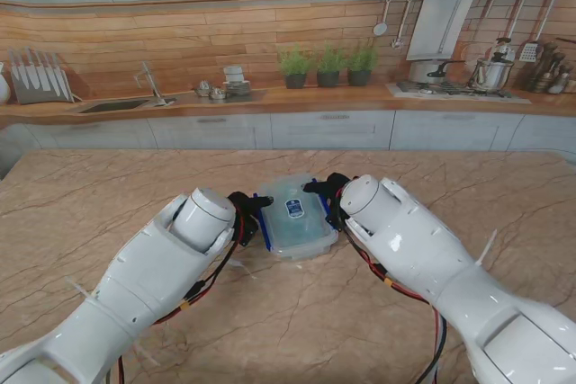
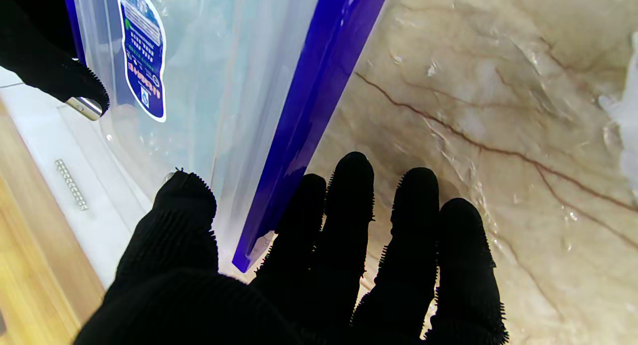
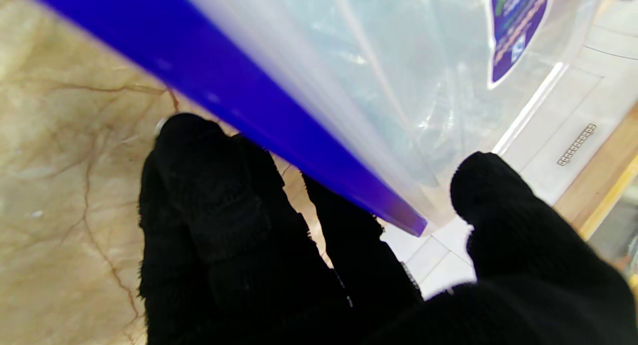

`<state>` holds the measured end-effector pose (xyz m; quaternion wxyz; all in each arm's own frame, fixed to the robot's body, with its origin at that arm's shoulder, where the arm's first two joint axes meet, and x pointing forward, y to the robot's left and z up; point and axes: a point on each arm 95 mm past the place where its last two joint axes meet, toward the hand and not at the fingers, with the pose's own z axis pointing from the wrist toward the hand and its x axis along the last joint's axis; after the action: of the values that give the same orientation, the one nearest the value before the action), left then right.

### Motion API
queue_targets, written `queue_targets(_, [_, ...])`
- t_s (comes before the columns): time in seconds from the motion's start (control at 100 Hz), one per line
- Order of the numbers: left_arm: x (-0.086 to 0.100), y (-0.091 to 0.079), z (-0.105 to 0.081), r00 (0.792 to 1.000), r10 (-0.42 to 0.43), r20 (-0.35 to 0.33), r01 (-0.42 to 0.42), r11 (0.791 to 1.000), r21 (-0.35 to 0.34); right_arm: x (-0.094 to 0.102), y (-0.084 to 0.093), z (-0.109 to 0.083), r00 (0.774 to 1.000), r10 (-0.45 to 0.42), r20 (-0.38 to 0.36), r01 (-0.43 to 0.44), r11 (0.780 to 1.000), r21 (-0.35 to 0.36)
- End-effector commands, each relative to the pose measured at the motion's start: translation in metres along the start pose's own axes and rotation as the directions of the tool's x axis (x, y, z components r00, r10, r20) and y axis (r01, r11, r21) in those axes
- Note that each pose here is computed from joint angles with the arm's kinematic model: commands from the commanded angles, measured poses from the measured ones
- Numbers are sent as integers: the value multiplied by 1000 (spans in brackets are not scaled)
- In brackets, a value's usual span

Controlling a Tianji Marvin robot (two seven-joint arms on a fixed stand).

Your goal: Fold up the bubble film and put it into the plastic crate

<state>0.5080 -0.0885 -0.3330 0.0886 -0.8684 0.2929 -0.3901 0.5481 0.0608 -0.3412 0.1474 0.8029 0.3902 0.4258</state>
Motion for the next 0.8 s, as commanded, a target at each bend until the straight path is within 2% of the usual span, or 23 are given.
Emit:
queue_targets(0.0, [10, 1, -2, 1000, -7, -29, 7, 1000, -4, 8, -9, -2, 1000, 3, -20, -2, 1000, 21])
queue_targets(0.15, [21, 2, -1, 995, 82, -52, -80, 996, 27, 9, -13, -5, 1000, -8, -25, 9, 999, 38])
queue_targets(0.25, [27, 3, 0, 985, 163, -50, -160, 985, 64, 10, -15, -6, 1000, -12, -24, 14, 998, 68])
queue_targets(0.45, [33, 7, 3, 938, 346, -7, -343, 932, 118, 11, -17, -6, 1000, -12, -23, 14, 995, 94])
queue_targets(0.65, [36, 13, 3, 874, 486, 24, -484, 863, 146, 14, -19, -4, 1000, -16, -25, 18, 994, 108])
queue_targets(0.79, [39, 18, 3, 855, 519, 16, -516, 845, 139, 18, -21, -2, 999, -10, -32, 14, 993, 117])
